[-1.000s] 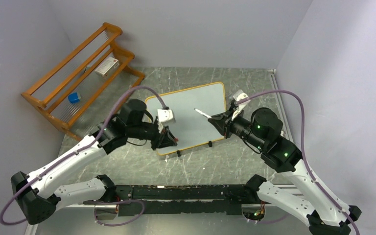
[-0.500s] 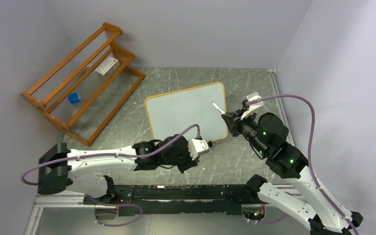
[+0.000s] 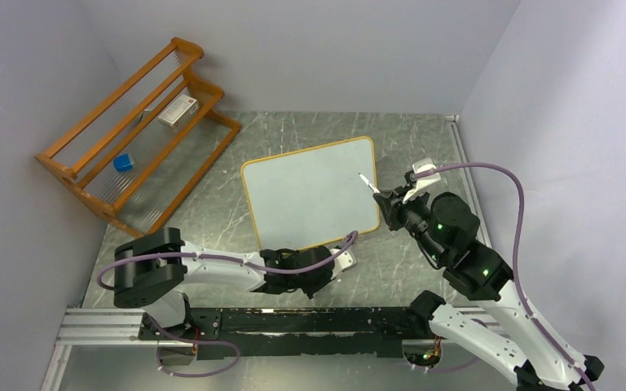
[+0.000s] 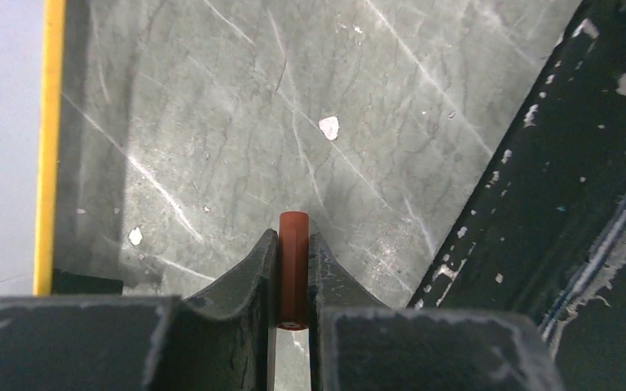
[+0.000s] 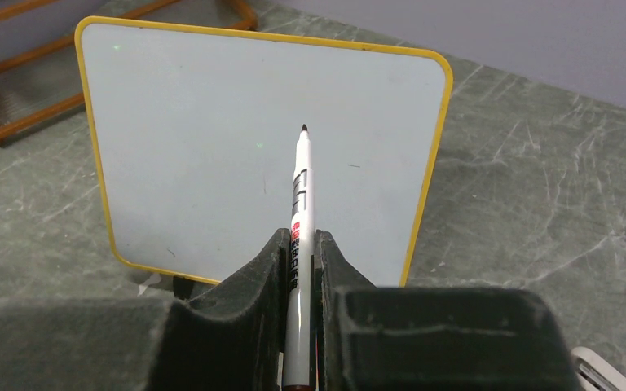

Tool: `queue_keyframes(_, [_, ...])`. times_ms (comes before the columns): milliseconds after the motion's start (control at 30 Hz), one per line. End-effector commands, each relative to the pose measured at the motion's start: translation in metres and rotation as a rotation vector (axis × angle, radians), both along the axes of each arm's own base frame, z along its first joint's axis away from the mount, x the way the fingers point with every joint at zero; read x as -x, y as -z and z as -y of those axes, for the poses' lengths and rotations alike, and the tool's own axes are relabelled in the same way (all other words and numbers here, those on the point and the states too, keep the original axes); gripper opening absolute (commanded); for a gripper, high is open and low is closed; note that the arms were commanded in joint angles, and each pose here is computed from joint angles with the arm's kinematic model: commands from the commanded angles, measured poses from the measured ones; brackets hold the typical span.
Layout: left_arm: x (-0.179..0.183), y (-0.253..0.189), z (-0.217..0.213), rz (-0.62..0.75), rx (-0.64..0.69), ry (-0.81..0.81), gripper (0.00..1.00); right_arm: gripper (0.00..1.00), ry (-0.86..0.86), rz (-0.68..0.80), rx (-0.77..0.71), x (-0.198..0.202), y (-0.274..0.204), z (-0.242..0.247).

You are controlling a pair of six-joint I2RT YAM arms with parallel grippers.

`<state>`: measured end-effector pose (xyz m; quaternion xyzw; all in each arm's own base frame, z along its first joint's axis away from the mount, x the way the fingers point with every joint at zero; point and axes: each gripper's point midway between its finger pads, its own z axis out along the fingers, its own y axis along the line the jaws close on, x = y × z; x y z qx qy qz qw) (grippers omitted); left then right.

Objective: Write a sentence on the whiteboard
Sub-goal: Place the pen cap at the center of the board.

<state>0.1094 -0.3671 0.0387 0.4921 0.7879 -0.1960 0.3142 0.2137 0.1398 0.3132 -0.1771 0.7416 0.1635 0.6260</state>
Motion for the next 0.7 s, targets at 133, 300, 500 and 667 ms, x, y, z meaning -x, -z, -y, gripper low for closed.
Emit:
queue_keyframes(133, [-0.001,0.012,0.013,0.03,0.014,-0.012,0.18,0.0,0.02,0.019,0.017,-0.003,0.001,0.005])
queue_keyframes(300, [-0.002,0.008,0.014,0.039,0.011,-0.007,0.29,0.0,0.02,0.009,0.025,-0.005,0.003,0.002])
queue_keyframes(500, [-0.004,0.003,0.012,0.05,0.016,-0.007,0.38,0.0,0.018,-0.01,0.02,-0.005,0.001,0.0])
queue_keyframes(667, [-0.008,-0.027,0.014,0.063,0.083,-0.047,0.47,0.0,0.02,-0.02,0.015,-0.005,-0.003,0.0])
